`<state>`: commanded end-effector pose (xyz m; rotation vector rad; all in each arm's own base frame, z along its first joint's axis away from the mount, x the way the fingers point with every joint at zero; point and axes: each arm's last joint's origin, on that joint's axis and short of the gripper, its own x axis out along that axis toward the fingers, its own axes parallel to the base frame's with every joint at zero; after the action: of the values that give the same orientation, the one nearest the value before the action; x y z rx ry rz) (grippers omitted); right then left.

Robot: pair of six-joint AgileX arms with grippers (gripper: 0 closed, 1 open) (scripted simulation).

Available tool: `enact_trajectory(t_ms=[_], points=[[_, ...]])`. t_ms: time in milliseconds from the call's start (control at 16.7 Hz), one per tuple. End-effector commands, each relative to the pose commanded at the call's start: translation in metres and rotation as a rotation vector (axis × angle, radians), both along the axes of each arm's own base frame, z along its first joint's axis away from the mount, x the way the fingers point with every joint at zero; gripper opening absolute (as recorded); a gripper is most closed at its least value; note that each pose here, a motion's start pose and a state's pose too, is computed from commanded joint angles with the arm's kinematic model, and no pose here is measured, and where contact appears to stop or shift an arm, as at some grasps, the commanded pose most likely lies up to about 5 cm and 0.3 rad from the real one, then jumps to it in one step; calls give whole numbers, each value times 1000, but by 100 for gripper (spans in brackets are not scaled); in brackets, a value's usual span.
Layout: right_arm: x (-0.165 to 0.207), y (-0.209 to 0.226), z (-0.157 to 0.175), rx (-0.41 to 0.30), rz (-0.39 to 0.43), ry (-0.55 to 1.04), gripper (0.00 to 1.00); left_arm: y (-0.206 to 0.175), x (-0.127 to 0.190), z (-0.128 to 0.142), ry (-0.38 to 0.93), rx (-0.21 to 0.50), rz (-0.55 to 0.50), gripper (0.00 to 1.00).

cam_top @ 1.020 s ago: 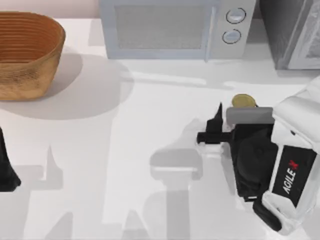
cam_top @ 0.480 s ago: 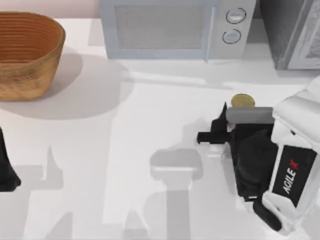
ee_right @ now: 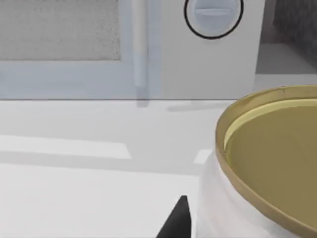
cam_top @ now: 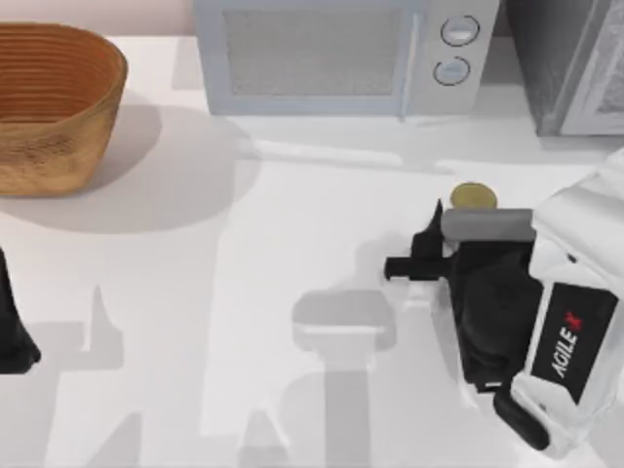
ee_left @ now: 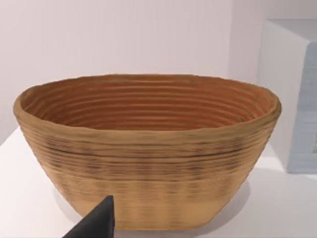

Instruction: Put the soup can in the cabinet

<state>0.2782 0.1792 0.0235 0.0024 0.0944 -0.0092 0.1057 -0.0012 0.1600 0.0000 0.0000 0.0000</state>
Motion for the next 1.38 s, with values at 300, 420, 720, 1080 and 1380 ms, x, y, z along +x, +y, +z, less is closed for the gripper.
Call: enact_trajectory(t_ms=[300,420,720,1080,1380], points=[[7,7,36,1,12,-1,0,0,0,0,0,0,0,100],[9,8,65,-1,9,1,0,0,0,0,0,0,0,100],[3,2,133,-2,1,3,0,0,0,0,0,0,0,100],[0,0,150,0,-1,0,0,0,0,0,0,0,0,100],[-5,-17,152,-25,-3,18,0,0,0,0,0,0,0,100]])
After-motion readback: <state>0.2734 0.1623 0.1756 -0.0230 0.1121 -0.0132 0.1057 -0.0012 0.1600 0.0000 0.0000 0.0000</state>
